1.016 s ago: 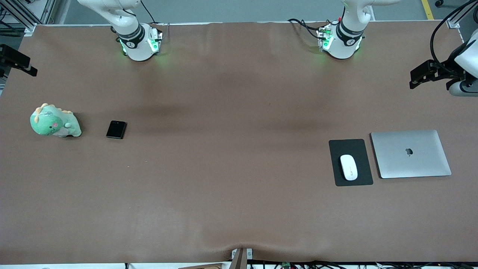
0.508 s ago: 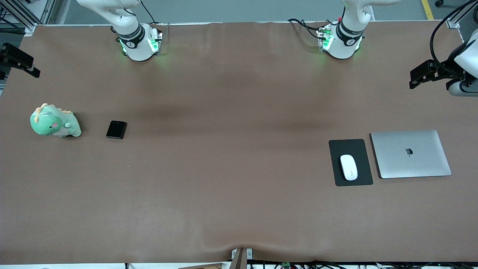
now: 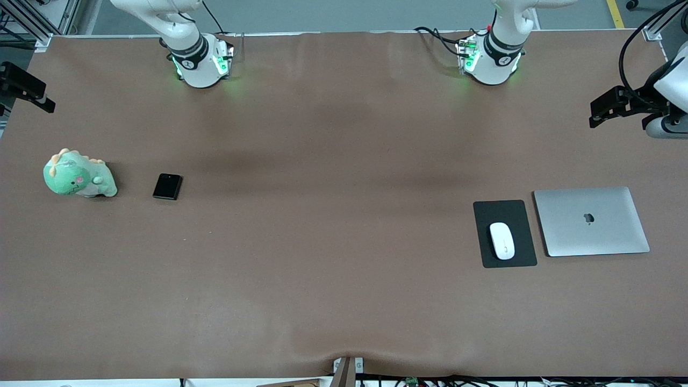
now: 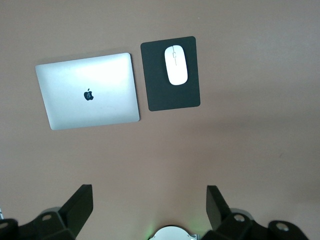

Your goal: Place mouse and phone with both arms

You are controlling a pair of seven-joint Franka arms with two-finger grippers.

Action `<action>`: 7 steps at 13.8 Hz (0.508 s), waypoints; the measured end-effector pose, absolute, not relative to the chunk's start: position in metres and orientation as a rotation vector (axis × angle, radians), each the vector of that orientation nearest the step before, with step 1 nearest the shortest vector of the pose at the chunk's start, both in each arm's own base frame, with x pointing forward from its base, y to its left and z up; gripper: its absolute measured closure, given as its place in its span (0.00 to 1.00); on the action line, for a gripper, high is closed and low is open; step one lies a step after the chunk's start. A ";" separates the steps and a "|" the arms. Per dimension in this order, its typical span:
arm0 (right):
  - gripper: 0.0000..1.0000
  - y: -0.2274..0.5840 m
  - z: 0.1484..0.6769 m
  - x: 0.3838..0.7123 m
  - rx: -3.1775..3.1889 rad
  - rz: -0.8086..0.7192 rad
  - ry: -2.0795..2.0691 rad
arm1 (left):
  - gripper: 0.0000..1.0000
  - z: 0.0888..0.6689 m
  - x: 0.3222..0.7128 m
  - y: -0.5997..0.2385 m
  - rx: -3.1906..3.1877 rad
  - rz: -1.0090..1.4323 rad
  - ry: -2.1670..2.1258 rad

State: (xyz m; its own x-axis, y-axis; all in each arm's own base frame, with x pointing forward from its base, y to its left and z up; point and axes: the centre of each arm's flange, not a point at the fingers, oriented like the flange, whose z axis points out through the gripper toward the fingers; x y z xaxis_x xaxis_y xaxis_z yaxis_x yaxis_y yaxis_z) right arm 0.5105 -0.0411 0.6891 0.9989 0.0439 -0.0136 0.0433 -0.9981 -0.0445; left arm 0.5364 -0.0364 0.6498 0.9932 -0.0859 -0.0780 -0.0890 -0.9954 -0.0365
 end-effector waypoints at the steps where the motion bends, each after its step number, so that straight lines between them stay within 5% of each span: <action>1: 0.00 -0.041 0.689 0.511 -3.096 0.018 -0.099 | 0.00 0.650 0.536 -0.036 -3.096 0.119 0.136; 7: 0.00 -0.044 0.690 0.511 -3.095 0.011 -0.162 | 0.00 0.650 0.536 -0.036 -3.096 0.119 0.136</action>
